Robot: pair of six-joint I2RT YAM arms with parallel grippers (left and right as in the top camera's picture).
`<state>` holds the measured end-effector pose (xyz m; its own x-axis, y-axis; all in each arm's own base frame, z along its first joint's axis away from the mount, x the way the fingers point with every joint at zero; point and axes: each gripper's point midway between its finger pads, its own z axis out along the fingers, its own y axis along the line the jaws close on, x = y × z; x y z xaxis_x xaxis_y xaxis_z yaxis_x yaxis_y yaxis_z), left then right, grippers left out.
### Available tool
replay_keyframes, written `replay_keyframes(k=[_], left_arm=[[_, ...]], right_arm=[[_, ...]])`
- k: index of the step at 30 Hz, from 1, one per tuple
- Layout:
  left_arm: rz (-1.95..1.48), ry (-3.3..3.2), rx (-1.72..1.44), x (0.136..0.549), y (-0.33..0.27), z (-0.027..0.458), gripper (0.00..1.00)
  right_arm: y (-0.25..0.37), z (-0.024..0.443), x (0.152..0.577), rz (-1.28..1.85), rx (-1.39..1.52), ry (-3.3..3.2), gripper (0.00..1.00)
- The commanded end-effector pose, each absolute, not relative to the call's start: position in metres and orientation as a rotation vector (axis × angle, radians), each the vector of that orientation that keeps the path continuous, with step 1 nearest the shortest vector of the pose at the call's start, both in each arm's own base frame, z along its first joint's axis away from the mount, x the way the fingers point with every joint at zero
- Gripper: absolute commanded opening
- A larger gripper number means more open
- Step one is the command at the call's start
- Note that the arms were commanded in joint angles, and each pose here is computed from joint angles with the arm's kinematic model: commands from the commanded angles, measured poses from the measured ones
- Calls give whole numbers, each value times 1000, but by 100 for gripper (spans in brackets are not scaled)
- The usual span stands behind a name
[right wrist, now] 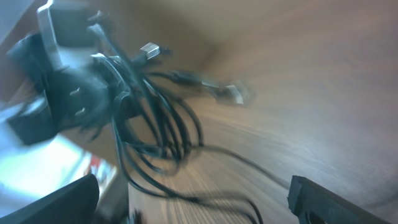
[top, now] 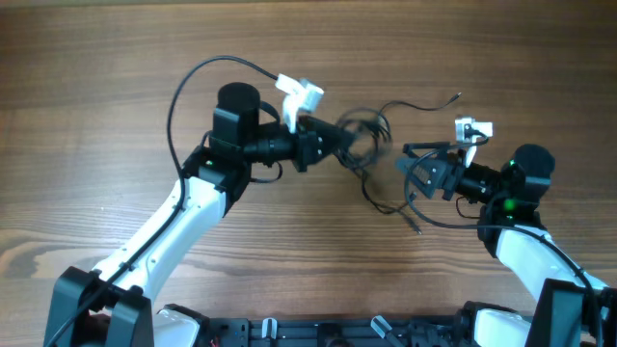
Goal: Untangle cables
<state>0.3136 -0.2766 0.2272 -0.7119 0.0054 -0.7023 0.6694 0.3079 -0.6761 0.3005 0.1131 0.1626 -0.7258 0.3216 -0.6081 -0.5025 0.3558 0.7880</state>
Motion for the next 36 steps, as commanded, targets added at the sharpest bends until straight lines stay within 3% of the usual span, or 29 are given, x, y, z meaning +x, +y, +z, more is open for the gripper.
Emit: replay_keyframes(k=[1,6,17,25,26,28,29,30,34,36], left_arm=[[-1372,2024,410,336,-265,230,4],[-1354,2082,371,335,-263,219,4],[-1566,2150,59,337,-267,233,4],[-1649,2120,72,331,-275,246,4],[-1651,2121,75,330,-276,246,4],[-1651,2122,76,330,-276,245,4],[-1636,2125,71,331,-275,244,4],[-1614,2127,76,333,-275,241,5],[-1496,2242,-25,336,-265,212,17],[-1430,2304,-19,332,-260,196,29]], right_arm=[[92,137,323,1359,183,2002,100],[96,138,318,1390,161,2007,100],[167,156,283,1338,-521,1832,100],[195,161,278,1311,-610,1788,97],[200,166,274,1338,-625,1771,91],[207,175,271,1383,-617,1756,47],[207,177,271,1398,-598,1758,17],[205,179,273,1423,-559,1772,4],[187,198,275,1499,-514,1737,4],[172,203,284,1501,-431,1742,4]])
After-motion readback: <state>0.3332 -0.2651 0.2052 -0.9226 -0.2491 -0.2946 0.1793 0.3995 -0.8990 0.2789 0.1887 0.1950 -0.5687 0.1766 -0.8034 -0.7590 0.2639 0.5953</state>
